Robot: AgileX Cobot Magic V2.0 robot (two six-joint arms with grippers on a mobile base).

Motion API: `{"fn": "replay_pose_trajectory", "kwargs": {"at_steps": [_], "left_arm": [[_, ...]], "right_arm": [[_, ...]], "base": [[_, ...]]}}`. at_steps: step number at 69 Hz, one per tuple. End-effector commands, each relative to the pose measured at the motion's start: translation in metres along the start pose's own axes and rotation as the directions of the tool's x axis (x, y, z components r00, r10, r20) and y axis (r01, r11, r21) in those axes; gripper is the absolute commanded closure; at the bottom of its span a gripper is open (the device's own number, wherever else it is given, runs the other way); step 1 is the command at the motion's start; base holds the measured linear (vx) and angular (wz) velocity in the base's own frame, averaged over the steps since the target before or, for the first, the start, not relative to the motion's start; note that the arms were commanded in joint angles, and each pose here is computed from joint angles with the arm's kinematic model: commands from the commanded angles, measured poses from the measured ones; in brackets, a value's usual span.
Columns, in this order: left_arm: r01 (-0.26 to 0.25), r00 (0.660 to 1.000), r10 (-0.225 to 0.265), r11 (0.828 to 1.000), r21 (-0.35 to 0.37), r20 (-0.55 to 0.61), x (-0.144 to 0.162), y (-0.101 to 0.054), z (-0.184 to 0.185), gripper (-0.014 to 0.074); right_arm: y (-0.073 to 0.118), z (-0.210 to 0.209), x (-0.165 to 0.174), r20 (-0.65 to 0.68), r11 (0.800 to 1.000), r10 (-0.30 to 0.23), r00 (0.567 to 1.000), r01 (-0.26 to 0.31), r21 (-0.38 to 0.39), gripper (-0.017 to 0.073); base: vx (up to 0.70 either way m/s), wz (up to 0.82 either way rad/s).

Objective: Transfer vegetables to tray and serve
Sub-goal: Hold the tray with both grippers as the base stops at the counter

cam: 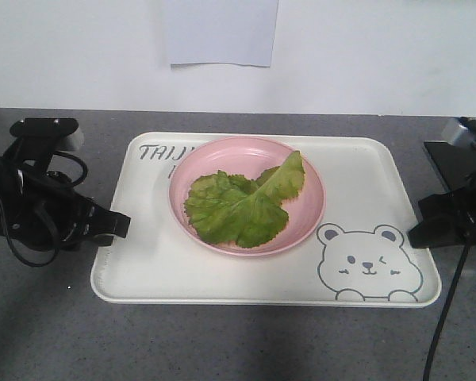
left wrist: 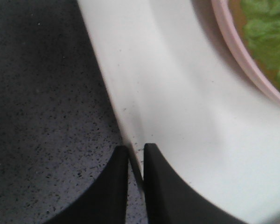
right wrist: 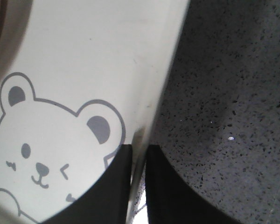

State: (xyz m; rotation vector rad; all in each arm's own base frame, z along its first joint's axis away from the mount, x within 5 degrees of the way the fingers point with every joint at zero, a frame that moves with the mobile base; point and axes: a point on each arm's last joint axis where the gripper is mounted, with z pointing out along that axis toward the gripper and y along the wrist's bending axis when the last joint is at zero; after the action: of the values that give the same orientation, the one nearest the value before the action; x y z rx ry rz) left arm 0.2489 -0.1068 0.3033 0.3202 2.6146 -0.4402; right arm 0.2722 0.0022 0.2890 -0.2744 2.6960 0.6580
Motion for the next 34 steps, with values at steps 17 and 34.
{"fn": "replay_pose_trajectory", "kwargs": {"at_steps": [17,34], "left_arm": [[-0.009,0.991,0.000,0.998,0.068,0.134,-0.0115,-0.0140,-0.0178,0.0599],[-0.009,0.991,0.000,0.998,0.068,0.134,-0.0115,-0.0140,-0.0178,0.0599]], "right_arm": [[0.0234,-0.0138,-0.0037,0.055,0.992,-0.047,0.997,0.053,-0.112,0.0562],[0.0234,-0.0138,-0.0037,0.055,0.992,-0.047,0.997,0.053,-0.112,0.0562]], "base": [[0.05,0.00],[0.04,-0.02]]}}
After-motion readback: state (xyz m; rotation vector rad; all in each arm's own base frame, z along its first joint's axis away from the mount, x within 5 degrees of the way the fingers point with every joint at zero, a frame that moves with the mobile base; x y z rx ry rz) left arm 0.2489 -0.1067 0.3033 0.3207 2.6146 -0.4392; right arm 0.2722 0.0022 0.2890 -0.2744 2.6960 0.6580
